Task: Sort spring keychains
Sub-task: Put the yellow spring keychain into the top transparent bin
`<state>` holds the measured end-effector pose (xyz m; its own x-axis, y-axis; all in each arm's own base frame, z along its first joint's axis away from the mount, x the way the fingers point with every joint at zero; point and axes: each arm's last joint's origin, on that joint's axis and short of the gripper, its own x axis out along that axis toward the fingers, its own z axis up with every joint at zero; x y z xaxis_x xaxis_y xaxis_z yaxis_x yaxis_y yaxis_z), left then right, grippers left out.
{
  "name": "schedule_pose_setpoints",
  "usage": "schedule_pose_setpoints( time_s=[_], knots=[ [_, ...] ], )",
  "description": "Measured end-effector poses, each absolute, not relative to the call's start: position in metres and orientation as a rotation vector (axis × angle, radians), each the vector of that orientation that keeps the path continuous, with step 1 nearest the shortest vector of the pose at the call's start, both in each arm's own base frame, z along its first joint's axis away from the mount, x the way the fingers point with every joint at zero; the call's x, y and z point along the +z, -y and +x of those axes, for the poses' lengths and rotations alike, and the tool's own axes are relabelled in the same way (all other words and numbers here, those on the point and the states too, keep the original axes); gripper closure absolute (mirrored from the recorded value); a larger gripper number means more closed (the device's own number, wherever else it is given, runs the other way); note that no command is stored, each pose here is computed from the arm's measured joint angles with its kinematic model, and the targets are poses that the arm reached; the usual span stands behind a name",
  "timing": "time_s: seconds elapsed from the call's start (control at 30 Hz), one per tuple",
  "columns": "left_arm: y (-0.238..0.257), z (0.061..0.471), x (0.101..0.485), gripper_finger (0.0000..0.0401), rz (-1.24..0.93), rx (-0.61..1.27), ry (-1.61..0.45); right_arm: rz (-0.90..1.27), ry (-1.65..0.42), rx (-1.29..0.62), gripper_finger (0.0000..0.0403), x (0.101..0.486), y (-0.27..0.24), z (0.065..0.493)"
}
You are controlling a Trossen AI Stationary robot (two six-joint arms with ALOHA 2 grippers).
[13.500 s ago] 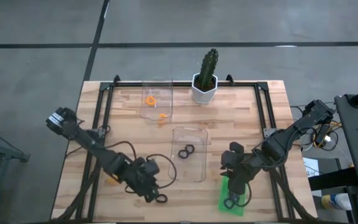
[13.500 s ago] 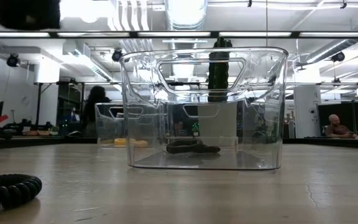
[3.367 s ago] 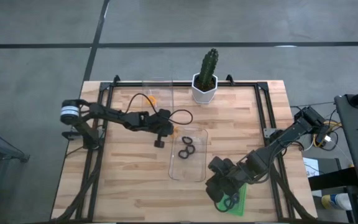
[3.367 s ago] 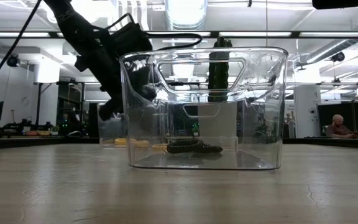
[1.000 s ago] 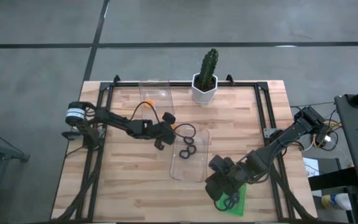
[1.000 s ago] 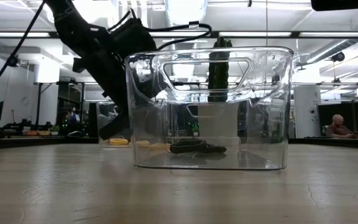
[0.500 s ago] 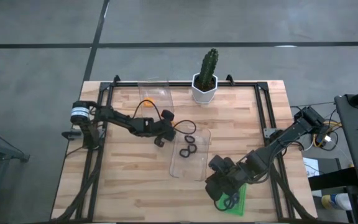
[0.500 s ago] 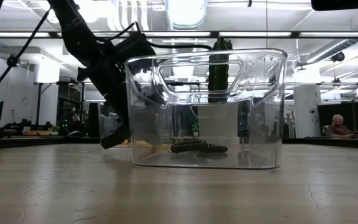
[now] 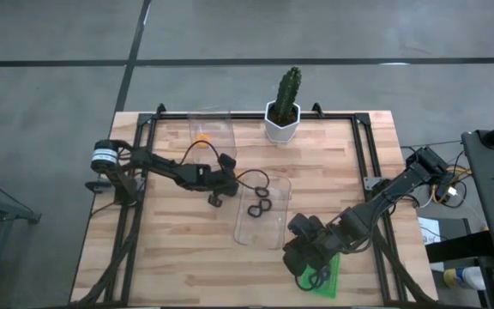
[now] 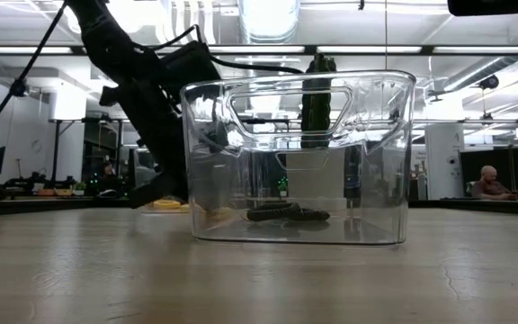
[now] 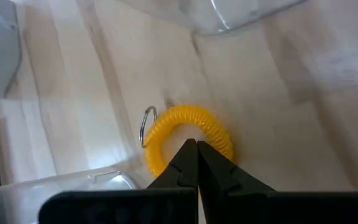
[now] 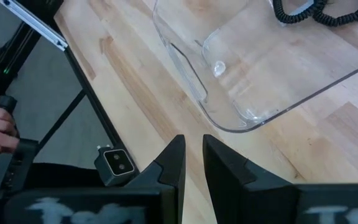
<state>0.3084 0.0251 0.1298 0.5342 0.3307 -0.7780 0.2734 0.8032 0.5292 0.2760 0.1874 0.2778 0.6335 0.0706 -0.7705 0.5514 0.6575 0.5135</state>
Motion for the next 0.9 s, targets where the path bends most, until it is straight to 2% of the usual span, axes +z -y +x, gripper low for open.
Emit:
schedule_pose_setpoints(
  time_s=[0.3,0.8,0.9],
  knots=[
    [-0.007,0.299,0.134,0.0401,0.605,-0.001,-1.082,0.8,-0.859,-0.302,0.0351,0.278,-0.187,0.276],
    [0.036,0.299,0.143,0.0401,0.686,-0.159,-1.031,0.767,-0.862,-0.284,0.0351,0.278,-0.187,0.276],
    [0.039,0.3,0.147,0.0401,0.779,-0.212,-1.026,0.767,-0.862,-0.284,0.0351,0.278,-0.187,0.276]
  ],
)
